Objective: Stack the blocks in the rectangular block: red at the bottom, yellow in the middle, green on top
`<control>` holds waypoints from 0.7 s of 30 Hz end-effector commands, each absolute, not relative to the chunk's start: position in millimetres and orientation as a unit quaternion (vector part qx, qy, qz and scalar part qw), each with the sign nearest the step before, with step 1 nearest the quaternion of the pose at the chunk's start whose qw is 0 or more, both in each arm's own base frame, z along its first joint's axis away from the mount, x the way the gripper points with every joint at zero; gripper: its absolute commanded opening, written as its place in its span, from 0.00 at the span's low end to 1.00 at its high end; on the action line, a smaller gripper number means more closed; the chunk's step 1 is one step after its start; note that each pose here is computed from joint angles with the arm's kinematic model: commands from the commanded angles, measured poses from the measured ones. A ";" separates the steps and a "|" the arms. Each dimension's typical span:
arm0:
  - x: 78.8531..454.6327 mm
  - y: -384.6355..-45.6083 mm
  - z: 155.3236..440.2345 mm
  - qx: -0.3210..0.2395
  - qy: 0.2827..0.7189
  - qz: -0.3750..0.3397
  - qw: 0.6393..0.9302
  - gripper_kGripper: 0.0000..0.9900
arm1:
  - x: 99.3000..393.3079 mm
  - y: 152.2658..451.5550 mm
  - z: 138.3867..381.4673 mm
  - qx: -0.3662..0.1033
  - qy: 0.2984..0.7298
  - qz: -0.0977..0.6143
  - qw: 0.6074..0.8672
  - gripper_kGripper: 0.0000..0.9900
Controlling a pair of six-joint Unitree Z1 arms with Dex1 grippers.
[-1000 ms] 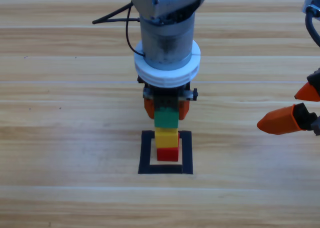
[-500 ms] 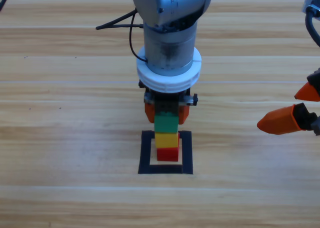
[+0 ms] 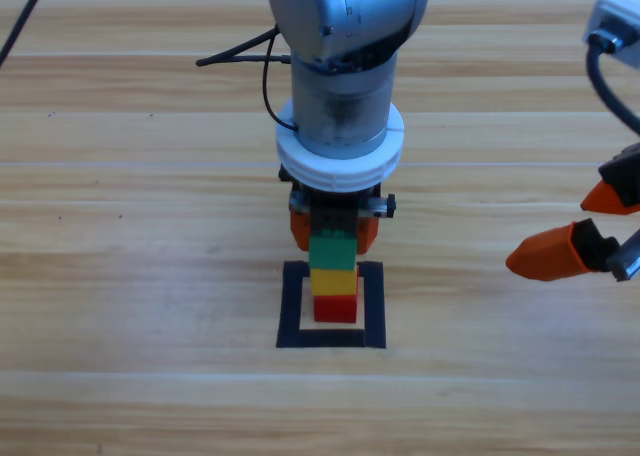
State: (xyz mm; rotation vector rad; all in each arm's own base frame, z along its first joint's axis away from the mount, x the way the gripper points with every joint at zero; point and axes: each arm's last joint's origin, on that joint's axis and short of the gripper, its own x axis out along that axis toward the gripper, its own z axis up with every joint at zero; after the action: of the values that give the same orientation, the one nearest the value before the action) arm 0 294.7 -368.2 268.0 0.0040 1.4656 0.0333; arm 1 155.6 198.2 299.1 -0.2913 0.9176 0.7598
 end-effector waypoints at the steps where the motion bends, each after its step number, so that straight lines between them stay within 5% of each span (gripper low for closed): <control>1: 292.1 -379.6 245.4 0.027 0.675 0.023 0.737 0.00 | 152.3 206.2 284.8 -0.148 0.444 0.371 0.802 1.00; 5: 291.2 -378.0 248.7 0.025 0.672 0.024 0.740 0.00 | 153.0 206.8 283.4 -0.150 0.444 0.369 0.802 1.00; 6: 291.9 -378.9 251.2 0.022 0.670 0.021 0.742 0.06 | 153.0 207.0 283.5 -0.151 0.443 0.371 0.802 1.00; 8: 292.7 -379.9 255.7 0.016 0.666 0.017 0.746 0.75 | 153.1 206.9 283.5 -0.152 0.443 0.371 0.802 1.00; 10: 291.9 -378.9 260.5 0.011 0.664 0.016 0.748 1.00 | 152.9 206.6 282.9 -0.153 0.443 0.371 0.802 1.00; 21: 286.1 -370.1 289.6 -0.010 0.646 0.007 0.764 1.00 | 152.5 205.7 282.1 -0.155 0.443 0.369 0.802 1.00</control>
State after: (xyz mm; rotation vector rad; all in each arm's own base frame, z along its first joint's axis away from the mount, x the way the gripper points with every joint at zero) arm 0 296.3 -369.4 274.1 -0.0095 1.4408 0.0269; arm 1 156.8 199.8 299.2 -0.2920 0.9056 0.7653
